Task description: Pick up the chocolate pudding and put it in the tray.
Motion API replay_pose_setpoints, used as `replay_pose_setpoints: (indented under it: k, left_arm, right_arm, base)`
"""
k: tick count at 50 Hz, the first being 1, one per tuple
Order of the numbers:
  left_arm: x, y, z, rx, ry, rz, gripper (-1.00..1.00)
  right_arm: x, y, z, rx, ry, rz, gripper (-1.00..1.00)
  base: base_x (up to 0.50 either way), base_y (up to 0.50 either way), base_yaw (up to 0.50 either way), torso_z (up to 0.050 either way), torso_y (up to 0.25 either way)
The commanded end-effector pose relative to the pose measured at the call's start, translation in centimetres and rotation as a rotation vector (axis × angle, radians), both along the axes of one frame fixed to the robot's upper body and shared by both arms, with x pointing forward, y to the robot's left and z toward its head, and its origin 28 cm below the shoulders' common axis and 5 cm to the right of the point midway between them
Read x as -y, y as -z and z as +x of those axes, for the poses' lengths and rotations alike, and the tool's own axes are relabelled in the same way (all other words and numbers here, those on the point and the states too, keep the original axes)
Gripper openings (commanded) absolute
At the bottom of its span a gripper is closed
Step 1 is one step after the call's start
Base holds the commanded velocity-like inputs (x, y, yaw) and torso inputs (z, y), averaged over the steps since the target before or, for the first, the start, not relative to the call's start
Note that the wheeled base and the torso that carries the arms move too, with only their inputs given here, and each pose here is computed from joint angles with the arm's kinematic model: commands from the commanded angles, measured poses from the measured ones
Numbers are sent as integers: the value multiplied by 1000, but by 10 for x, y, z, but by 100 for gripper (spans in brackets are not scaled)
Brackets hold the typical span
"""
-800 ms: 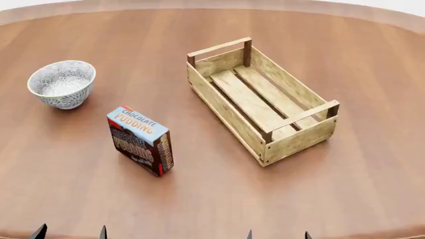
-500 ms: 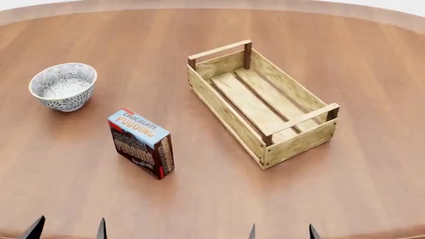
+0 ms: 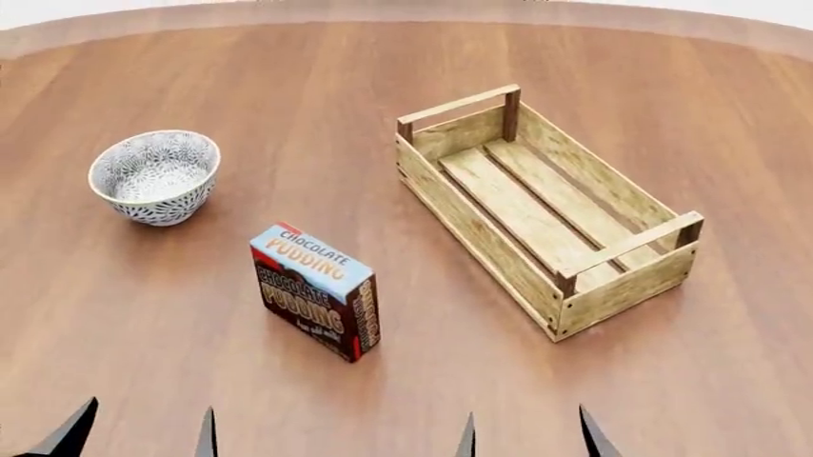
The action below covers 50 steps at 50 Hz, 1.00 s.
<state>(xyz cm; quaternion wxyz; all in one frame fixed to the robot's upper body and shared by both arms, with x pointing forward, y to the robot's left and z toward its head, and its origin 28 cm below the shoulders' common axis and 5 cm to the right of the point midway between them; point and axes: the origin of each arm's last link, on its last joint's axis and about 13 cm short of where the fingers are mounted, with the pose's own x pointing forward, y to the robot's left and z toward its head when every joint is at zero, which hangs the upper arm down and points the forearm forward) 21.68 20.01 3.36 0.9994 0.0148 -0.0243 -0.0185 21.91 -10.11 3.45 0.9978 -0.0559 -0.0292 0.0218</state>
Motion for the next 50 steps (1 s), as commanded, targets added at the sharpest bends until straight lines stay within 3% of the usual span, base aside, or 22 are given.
replay_pose_setpoints:
  k: [1,50]
  left_arm:
    - [3,0,-2,0,14,-6,100]
    - [6,1,-7,3,32,-12,100]
  right_arm:
    - [-1,-1,1,4,-8,4,100]
    - [-1,-2,2,8,-11,27,100]
  base:
    - [141,117,0,0,0]
    - [211,68,0,0,0]
